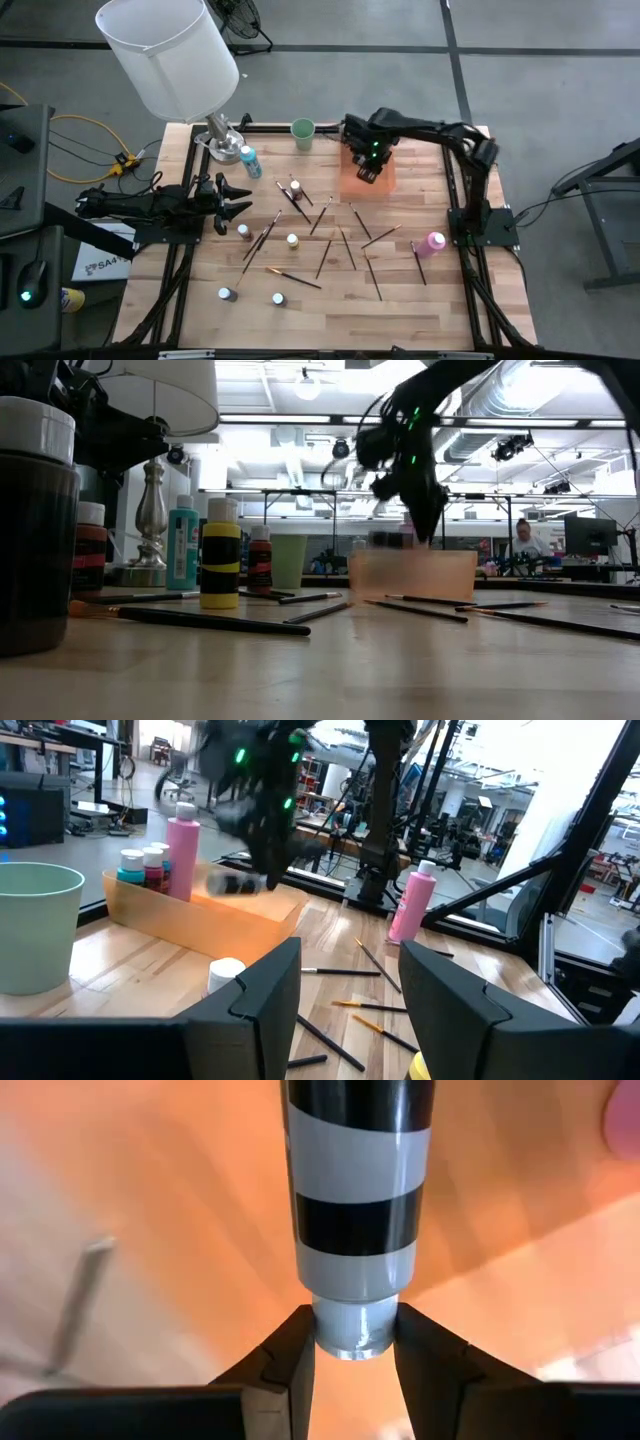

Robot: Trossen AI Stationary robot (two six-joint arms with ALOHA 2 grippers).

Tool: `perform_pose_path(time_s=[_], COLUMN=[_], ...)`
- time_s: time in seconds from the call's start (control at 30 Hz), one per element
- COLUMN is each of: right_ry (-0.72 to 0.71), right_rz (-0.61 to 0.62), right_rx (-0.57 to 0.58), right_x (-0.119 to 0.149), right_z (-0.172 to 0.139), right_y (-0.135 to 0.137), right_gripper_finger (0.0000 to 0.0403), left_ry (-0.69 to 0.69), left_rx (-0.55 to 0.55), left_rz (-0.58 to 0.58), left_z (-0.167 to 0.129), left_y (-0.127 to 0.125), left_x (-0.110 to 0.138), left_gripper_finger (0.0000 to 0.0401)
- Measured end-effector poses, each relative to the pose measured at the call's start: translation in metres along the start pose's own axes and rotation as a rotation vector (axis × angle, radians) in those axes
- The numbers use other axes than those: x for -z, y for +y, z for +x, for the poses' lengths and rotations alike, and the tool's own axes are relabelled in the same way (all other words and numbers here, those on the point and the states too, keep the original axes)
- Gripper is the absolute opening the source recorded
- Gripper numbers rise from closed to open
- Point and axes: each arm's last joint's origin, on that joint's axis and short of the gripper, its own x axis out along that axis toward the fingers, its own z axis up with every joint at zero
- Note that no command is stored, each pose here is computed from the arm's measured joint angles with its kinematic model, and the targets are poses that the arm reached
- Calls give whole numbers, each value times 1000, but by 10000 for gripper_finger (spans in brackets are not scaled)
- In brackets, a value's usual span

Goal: Pick & Place Paint Supplies
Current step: Put the gray paint bottle into the orange bin

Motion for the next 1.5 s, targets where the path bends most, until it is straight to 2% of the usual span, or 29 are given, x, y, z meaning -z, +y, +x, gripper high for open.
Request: perform_pose_path(time_s=[0.2,0.3,0.57,0.77,0.93,1.07,1.2,1.3,1.4,1.5], right_ry=[-145,-195,-198,-193,-197,-216,-269,-290,-282,-245], right_rz=[-62,-80,-60,-45,-47,-74,-100,-101,-79,-52], right_rx=[-262,-325,-335,-351,-359,-386,-479,-590,-710,-870], right_x=[17,19,18,19,19,18,13,11,10,11], right_z=[-41,-48,-49,-50,-50,-51,-53,-56,-58,-60], right_y=[2,2,4,5,5,6,9,11,14,17], right_gripper_finger=[105,105,105,105,105,105,105,105,105,111], left_ry=[0,-4,-56,-168,-178,-221,-95,-40,17,97], left_rx=[0,-9,11,51,53,-92,-138,-155,-201,-280], left_rz=[0,0,-22,-182,-222,-312,-259,-184,5,258], left_z=[0,0,-1,-3,-3,-1,12,28,54,87], left_y=[0,0,-2,-5,-5,-1,-5,-13,-25,-38], left_x=[0,0,-11,-23,-24,-27,-23,-37,-55,-74], left_gripper_finger=[168,168,168,168,168,168,168,168,168,168])
